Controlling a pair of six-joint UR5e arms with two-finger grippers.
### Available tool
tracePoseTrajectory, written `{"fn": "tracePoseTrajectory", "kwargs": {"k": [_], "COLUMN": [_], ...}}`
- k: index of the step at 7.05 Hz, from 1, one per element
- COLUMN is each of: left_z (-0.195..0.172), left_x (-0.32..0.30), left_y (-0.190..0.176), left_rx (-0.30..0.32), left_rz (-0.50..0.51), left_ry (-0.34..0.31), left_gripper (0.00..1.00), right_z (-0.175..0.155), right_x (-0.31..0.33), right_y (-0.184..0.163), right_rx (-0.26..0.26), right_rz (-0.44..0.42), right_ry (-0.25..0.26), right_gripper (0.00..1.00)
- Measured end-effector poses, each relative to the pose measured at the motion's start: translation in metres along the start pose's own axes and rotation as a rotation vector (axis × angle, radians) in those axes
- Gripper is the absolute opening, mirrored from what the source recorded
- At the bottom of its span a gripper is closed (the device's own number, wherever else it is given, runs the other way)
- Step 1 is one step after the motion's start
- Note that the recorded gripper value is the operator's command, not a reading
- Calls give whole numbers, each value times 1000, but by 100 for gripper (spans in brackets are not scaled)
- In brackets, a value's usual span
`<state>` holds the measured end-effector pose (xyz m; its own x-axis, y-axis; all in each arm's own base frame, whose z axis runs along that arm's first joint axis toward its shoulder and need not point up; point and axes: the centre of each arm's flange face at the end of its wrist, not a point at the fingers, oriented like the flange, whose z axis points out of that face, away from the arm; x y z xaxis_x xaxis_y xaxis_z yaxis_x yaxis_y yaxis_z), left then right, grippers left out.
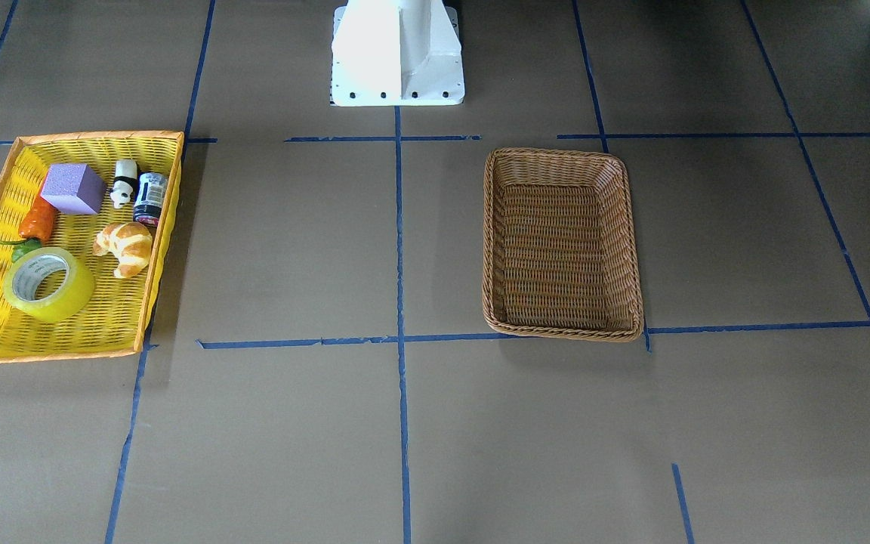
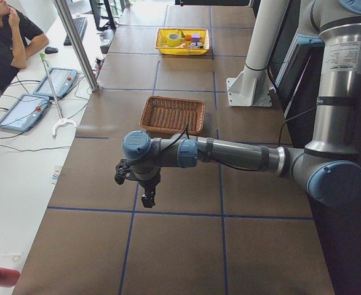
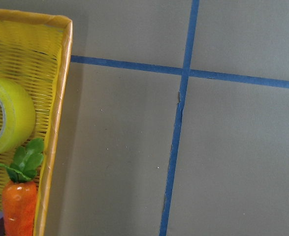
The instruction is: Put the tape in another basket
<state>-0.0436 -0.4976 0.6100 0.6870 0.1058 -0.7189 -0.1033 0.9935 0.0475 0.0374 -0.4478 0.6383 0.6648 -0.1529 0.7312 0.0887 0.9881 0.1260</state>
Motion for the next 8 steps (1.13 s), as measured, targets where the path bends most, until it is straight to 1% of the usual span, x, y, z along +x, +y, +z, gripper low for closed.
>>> {"fn": "tracePoseTrajectory", "kwargs": {"k": [1, 2, 4, 6, 8], "left_z": [1, 1, -1, -4, -4], "left_x": [-1, 0, 2, 5, 8], "left_y": [0, 0, -1, -3, -4], "left_rx": [0, 5, 17, 35, 40], "left_rz": [2, 9, 25, 49, 48], "left_ry": [2, 3, 3, 6, 28], "left_gripper": [100, 100, 100, 100, 100], "right_z": [6, 15, 30, 54, 85], "right_x": [-10, -33, -93, -149, -191], "right_y": [-2, -16, -57, -93, -108], "right_rx": [14, 15, 14, 0, -22], "right_rz": [-35, -61, -97, -177, -249], "right_ry": [-16, -27, -37, 0, 51], "right_gripper": [100, 100, 100, 100, 99]}}
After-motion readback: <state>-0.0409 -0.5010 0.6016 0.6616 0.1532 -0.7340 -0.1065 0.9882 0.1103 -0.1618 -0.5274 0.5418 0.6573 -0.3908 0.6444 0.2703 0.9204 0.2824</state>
